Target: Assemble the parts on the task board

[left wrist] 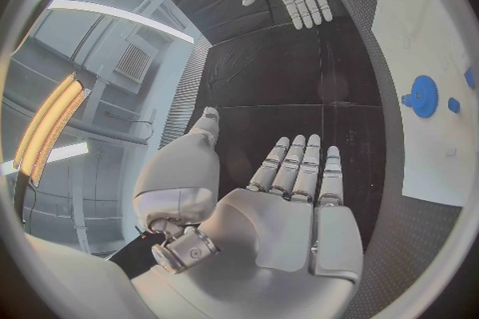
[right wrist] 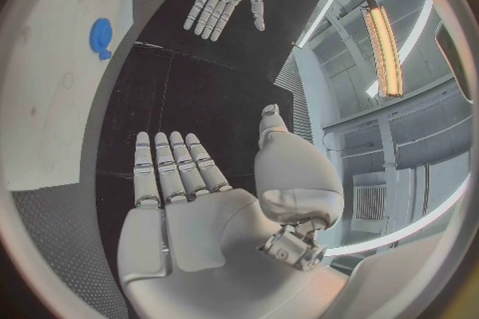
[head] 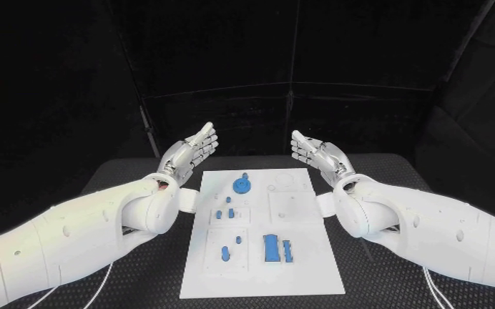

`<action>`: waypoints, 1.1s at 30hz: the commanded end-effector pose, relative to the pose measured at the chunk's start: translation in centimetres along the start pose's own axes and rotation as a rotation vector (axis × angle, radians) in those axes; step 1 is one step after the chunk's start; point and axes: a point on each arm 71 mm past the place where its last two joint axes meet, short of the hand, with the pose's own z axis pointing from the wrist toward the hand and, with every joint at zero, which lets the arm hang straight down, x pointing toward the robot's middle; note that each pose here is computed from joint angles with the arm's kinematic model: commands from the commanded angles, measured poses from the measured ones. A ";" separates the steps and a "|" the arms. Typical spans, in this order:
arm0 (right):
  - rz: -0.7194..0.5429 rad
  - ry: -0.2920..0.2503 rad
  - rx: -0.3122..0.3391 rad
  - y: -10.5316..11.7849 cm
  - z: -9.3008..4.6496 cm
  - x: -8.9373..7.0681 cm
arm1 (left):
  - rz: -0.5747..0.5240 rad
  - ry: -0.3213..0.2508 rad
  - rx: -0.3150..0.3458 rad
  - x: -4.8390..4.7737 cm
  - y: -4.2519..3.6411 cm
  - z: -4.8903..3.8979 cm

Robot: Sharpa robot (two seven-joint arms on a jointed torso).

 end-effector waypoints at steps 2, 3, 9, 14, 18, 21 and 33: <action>0.089 -0.168 -0.016 0.7 -0.6 -0.2 | 0.048 -0.155 0.041 0.78 -0.41 -0.60; 0.098 -0.183 -0.013 0.8 -0.8 0.0 | 0.055 -0.171 0.042 1.24 -0.39 -0.83; 0.117 -0.215 -0.005 1.1 -1.2 0.4 | 0.077 -0.213 0.044 2.46 -0.35 -1.53; 0.118 -0.218 -0.004 1.1 -1.3 0.5 | 0.083 -0.224 0.045 2.80 -0.35 -1.73; 0.118 -0.218 -0.004 1.1 -1.3 0.5 | 0.083 -0.224 0.045 2.80 -0.35 -1.73; 0.118 -0.218 -0.004 1.1 -1.3 0.5 | 0.083 -0.224 0.045 2.80 -0.35 -1.73; 0.118 -0.218 -0.004 1.1 -1.3 0.5 | 0.083 -0.224 0.045 2.80 -0.35 -1.73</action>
